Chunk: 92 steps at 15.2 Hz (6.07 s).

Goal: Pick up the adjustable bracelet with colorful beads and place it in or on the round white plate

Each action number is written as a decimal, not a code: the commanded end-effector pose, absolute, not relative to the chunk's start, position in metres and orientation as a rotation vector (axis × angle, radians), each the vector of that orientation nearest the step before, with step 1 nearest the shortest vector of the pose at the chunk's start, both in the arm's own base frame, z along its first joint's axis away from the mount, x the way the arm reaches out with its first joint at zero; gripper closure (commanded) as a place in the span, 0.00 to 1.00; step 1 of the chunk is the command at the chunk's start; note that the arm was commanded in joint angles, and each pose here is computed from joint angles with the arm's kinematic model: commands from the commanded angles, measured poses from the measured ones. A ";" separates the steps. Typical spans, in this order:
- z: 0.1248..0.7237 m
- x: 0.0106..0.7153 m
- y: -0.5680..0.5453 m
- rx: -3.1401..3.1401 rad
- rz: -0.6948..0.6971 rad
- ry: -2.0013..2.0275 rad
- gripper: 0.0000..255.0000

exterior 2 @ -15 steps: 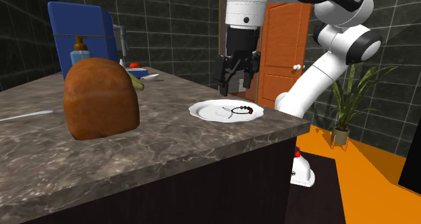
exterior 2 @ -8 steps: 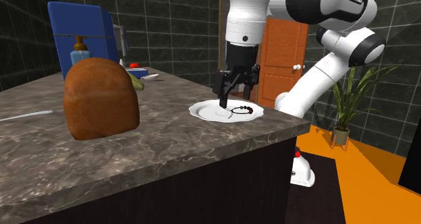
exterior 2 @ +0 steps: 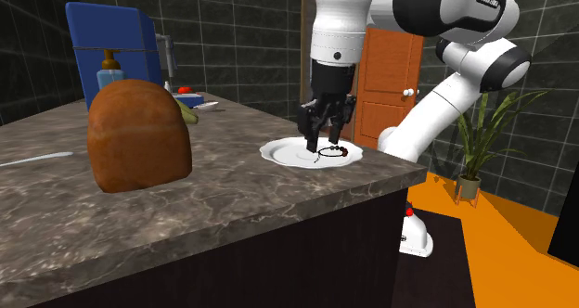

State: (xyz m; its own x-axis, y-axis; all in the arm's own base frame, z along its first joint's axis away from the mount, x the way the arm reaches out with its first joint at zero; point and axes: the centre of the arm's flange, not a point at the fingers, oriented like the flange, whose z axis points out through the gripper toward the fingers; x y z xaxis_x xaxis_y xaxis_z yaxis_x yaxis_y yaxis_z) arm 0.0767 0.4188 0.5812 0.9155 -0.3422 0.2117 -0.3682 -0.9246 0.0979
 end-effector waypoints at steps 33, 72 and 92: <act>0.581 0.013 0.429 2.590 0.443 -1.594 1.00; 0.566 0.118 0.355 2.540 -0.766 -1.754 1.00; 0.629 0.118 0.355 2.540 -0.766 -1.754 1.00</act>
State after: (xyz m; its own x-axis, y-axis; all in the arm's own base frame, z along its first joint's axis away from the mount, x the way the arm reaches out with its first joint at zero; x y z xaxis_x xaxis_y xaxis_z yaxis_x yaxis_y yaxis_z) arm 0.1170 0.3556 0.6221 0.2761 -0.8710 -0.4063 -0.8897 -0.3915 0.2347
